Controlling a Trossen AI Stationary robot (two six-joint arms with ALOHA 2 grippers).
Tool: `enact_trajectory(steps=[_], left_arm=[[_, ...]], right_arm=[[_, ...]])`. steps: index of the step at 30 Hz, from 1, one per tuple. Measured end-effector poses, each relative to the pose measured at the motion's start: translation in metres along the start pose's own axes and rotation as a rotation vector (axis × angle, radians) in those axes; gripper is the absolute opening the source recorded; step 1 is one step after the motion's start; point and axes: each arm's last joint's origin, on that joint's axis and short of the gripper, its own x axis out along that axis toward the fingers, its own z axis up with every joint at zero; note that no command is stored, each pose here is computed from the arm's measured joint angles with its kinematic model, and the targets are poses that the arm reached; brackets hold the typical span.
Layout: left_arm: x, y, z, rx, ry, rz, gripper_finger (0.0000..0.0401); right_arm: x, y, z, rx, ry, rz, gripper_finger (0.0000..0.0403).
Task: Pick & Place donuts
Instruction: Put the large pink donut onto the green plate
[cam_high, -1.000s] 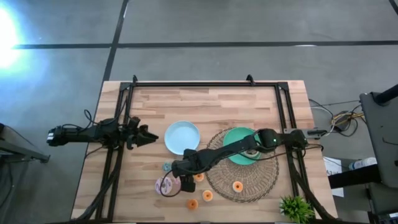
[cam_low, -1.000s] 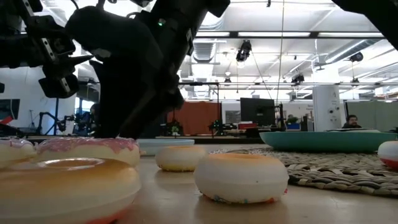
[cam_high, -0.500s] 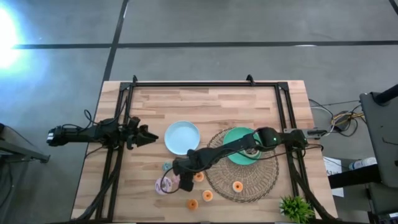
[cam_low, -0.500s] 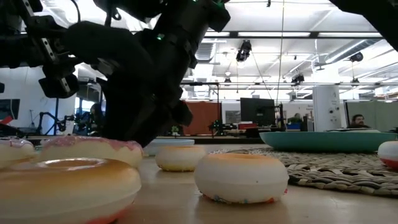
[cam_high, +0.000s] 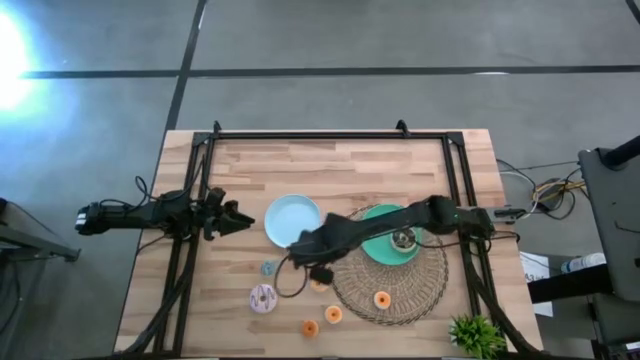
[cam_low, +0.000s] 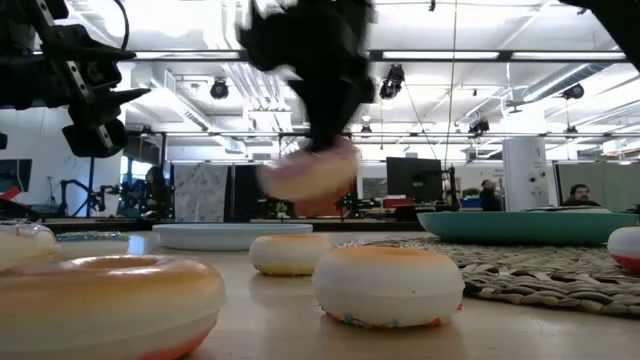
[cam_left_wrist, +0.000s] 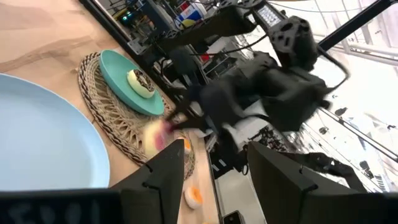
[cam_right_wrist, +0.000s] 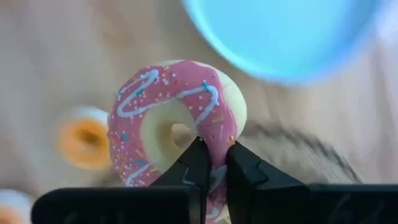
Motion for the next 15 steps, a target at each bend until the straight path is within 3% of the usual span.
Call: enact_trajectory(steps=[7, 15], left_arm=[[0.000, 0.000, 0.000, 0.000, 0.000, 0.000, 0.0151], [0.000, 0.000, 0.000, 0.000, 0.000, -0.001, 0.0151]], right_arm=[[-0.011, -0.032, -0.041, 0.234, -0.041, 0.029, 0.0023], [-0.010, -0.104, -0.100, 0.483, -0.029, -0.026, 0.0022]])
